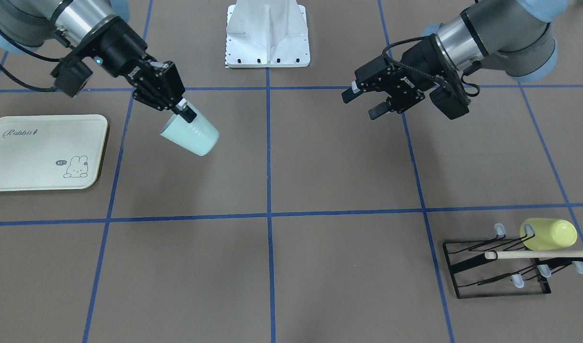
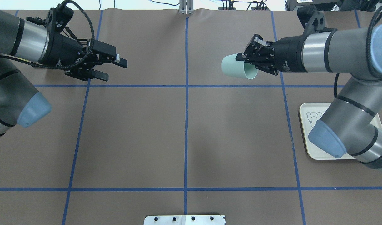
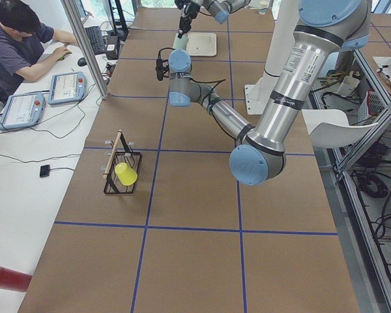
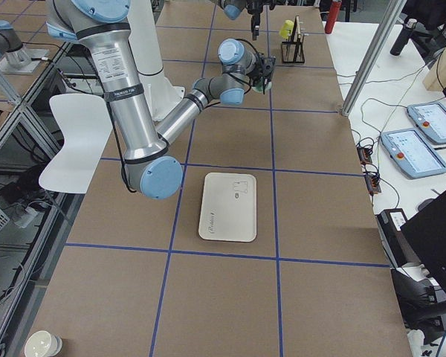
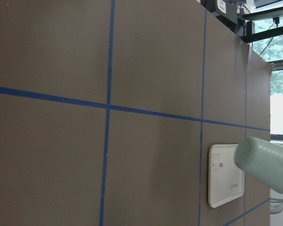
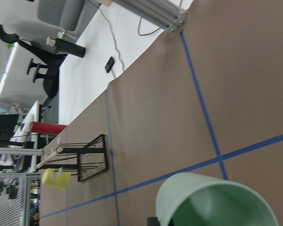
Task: Left arm grabs green cup and hands to right arm on tray
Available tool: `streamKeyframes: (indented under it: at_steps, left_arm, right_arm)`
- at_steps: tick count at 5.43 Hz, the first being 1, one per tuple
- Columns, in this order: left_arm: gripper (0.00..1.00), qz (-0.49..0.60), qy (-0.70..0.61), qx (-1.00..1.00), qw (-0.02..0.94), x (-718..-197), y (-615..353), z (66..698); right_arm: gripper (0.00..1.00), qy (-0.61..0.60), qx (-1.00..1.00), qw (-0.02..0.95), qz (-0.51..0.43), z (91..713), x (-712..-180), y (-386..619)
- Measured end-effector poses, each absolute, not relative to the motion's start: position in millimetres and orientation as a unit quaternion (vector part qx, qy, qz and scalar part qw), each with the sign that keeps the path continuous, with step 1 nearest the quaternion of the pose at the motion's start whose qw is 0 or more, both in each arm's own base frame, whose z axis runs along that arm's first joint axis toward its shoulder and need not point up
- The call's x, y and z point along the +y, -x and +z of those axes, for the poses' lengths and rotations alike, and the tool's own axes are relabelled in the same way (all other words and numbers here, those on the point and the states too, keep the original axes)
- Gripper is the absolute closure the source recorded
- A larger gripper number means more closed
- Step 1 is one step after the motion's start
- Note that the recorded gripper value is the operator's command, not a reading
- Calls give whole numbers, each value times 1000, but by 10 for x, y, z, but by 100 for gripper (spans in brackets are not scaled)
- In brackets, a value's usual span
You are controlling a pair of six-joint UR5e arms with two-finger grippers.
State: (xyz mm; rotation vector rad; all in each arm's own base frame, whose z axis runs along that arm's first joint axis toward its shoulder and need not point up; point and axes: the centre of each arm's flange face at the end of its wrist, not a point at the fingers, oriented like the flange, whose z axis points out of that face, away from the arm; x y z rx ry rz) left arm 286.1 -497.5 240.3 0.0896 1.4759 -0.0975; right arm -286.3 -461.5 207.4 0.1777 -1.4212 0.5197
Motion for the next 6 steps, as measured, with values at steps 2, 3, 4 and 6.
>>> streamKeyframes:
  at_steps: [2, 3, 4, 6]
  left_arm:
    - [0, -9, -92, 588, 803, -5302, -2439, 2972]
    - [0, 21, -117, 544, 830, -5429, -2137, 3285]
    - [0, 56, -142, 502, 852, -5508, -1724, 3678]
    - [0, 113, -158, 429, 882, -5503, -805, 4611]
  right_arm:
    - [100, -78, -520, 826, 202, 2168, -4621, 2566]
    - [100, -83, -471, 862, 166, 2306, -4549, 2441]
    - [100, -83, -433, 888, 128, 2584, -4470, 2359]
    - [100, -89, -347, 932, 57, 3463, -4321, 2187]
